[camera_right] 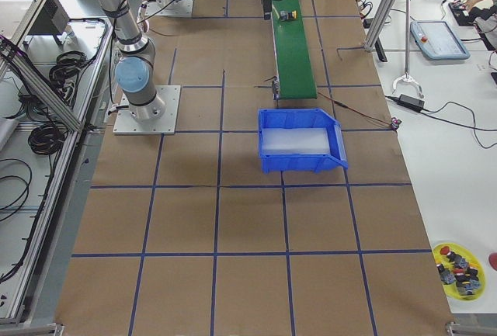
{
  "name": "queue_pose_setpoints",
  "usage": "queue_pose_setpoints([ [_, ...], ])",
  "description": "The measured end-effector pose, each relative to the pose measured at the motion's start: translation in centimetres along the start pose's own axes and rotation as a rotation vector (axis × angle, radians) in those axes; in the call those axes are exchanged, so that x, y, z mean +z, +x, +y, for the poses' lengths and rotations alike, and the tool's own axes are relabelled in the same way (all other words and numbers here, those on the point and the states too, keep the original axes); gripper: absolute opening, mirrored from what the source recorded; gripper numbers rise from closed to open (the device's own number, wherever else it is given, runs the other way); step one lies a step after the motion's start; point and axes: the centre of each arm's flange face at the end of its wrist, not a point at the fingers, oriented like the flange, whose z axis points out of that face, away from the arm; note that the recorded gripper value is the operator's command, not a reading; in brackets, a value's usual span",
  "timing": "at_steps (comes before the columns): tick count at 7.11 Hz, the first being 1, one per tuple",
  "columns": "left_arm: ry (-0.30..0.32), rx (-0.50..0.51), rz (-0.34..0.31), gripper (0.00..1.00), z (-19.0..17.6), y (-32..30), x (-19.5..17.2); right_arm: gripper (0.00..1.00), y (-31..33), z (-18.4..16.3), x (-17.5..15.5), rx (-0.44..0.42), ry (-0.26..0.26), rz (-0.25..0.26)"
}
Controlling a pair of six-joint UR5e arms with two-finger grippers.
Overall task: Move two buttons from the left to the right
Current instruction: 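Grasp the red-capped button with the left gripper and lift it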
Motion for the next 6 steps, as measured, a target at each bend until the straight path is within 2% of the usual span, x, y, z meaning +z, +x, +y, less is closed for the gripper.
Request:
queue_pose_setpoints([
  [3,-0.012,-0.015,0.009,0.98,-0.1,-0.1,2.0,1.00,0.0,0.0,-0.2,-0.001,0.003,-0.002],
  [4,-0.016,-0.017,0.013,0.87,-0.1,-0.1,2.4,1.00,0.0,-0.1,-0.2,-0.001,0.003,-0.002],
  [5,-0.018,-0.017,0.016,0.68,-0.2,-0.1,2.6,1.00,0.0,-0.1,-0.2,-0.001,0.003,-0.002],
  [6,-0.019,-0.019,0.016,0.40,-0.2,-0.1,2.7,1.00,0.0,-0.1,-0.1,-0.002,0.003,-0.003],
])
